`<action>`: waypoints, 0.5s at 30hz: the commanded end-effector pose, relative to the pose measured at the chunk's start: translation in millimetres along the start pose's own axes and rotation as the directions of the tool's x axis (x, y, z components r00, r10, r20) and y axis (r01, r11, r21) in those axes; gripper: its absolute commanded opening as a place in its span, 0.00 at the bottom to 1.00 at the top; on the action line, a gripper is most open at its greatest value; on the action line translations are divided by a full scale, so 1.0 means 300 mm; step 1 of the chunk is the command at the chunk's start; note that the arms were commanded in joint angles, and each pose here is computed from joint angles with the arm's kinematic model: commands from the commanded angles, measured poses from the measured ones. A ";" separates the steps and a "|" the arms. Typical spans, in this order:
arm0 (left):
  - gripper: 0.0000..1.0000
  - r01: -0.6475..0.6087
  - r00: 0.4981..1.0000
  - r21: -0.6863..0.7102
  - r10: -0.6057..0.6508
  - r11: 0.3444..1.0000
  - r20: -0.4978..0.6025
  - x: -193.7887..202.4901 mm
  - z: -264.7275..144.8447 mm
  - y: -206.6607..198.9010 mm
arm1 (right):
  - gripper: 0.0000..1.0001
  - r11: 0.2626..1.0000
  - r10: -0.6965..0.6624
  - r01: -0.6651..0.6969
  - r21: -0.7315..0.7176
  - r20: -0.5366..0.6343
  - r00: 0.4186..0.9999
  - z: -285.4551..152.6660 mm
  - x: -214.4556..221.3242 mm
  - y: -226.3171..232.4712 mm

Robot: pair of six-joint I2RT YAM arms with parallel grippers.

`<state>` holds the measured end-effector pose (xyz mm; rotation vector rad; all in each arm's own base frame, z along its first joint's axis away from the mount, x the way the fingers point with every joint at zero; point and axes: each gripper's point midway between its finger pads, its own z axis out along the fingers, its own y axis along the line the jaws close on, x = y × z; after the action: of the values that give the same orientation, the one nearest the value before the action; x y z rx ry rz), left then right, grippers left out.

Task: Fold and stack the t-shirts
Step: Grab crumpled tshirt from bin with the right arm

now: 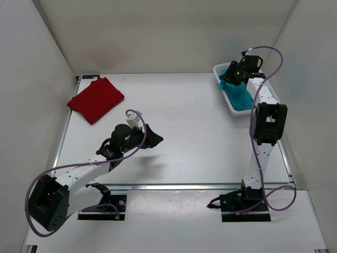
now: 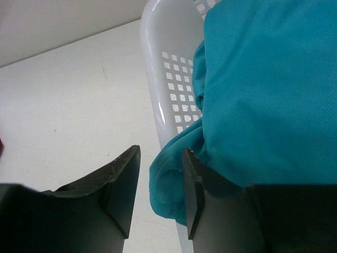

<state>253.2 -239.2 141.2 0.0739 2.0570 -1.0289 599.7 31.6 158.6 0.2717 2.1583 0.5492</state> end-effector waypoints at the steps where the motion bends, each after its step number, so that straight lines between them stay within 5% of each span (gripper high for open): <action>1: 0.69 -0.002 1.000 0.002 0.002 1.000 0.024 -0.012 -0.003 0.004 | 0.36 1.000 -0.009 0.009 0.008 0.017 1.000 -0.010 -0.041 0.004; 5: 0.68 0.004 0.999 0.008 -0.004 1.000 0.037 -0.030 -0.006 -0.001 | 0.33 1.000 -0.013 0.013 0.018 0.016 1.000 -0.013 -0.023 0.006; 12: 0.68 0.009 0.999 0.006 -0.009 1.000 0.039 -0.026 -0.008 0.005 | 0.01 1.000 0.014 -0.013 -0.013 0.036 0.999 -0.042 -0.032 0.031; 15: 0.68 0.011 0.999 0.005 -0.011 1.000 0.036 -0.022 -0.009 0.008 | 0.02 1.000 0.018 -0.016 -0.023 0.078 0.997 -0.076 -0.080 0.038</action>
<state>254.9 -235.3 137.9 0.0504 2.0605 -1.0255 592.4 30.7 137.8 0.3221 2.2043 0.5550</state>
